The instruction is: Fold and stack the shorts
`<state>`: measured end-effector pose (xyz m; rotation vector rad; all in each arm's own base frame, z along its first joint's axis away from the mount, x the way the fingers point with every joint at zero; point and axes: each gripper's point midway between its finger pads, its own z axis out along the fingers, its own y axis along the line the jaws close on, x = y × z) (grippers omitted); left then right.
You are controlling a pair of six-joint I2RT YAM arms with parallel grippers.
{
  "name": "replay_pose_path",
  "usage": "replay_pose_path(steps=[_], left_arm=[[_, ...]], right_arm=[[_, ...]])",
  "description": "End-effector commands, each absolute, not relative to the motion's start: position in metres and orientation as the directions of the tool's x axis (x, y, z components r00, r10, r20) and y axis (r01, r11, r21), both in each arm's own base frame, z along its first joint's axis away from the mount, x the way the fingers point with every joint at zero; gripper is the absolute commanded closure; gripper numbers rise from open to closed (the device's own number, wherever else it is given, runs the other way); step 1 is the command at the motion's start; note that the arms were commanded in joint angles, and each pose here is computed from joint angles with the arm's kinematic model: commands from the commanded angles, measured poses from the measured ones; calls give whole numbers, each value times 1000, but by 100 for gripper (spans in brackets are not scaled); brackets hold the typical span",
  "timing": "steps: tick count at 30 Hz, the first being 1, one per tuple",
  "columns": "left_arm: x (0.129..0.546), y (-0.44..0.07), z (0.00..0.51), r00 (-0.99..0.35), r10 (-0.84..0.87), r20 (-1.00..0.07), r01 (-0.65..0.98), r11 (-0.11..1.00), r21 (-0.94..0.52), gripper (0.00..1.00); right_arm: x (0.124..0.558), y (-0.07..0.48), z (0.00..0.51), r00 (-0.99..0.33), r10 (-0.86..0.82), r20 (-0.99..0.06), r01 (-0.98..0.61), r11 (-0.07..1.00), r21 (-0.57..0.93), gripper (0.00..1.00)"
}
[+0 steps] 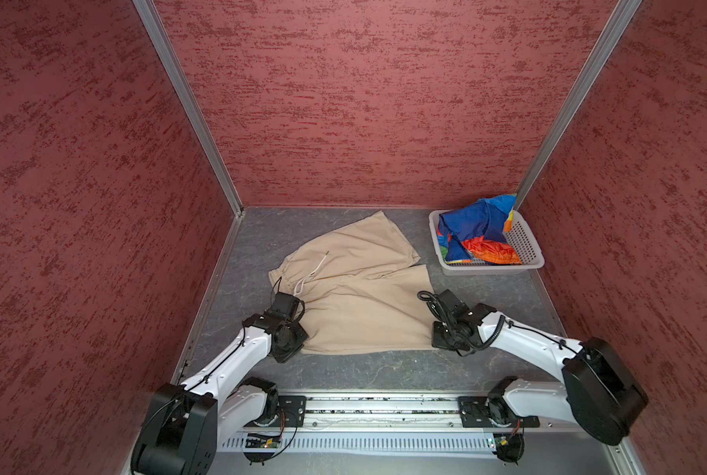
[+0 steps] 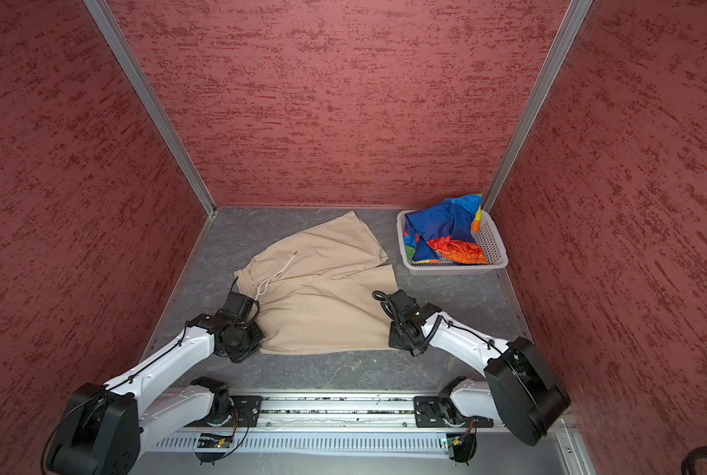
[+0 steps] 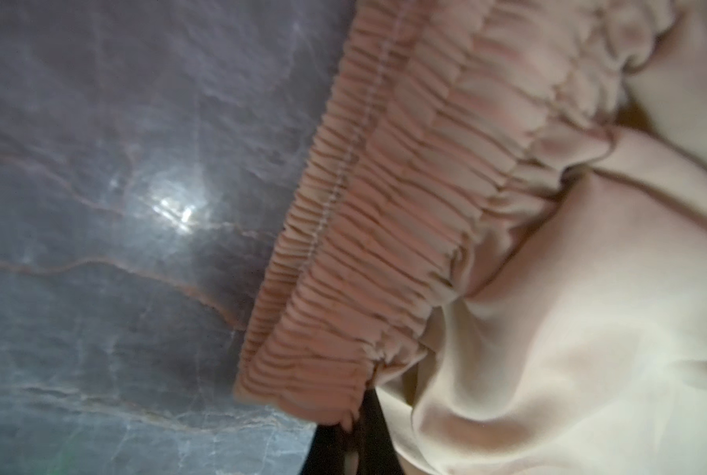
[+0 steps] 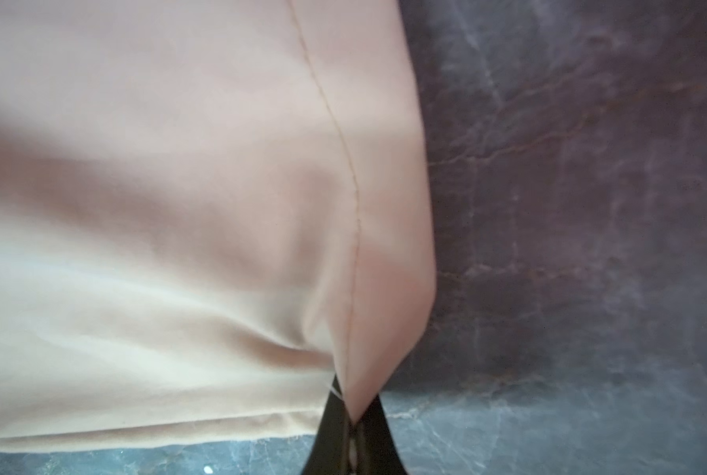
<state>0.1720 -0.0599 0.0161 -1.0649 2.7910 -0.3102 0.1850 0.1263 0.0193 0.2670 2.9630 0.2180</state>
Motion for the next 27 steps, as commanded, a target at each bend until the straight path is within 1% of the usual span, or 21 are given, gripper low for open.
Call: replay_pose_path(steps=[1,5,9,14,17,24,27], left_arm=[[163,-51,18,-719,-692,-65,-668,714,-212,100],[165,-51,43,-701,-707,-91,-668,696,-263,100],[173,-51,89,-677,-722,-145,-647,677,-351,100],[171,-48,124,-665,-726,-179,-632,673,-383,100],[178,-47,143,-654,-730,-198,-616,666,-421,100],[214,-40,207,-621,-736,-271,-549,655,-519,100],[232,-36,222,-614,-735,-289,-529,654,-540,100]], right_arm=[[194,115,41,-957,197,-214,177,978,109,100],[213,111,80,-932,191,-308,167,980,105,100],[234,112,124,-895,192,-402,153,980,127,100],[252,113,167,-844,196,-499,138,979,151,100],[269,112,192,-803,190,-565,130,981,146,100],[329,117,259,-685,189,-704,94,981,172,100],[363,121,282,-636,192,-747,82,980,182,100]])
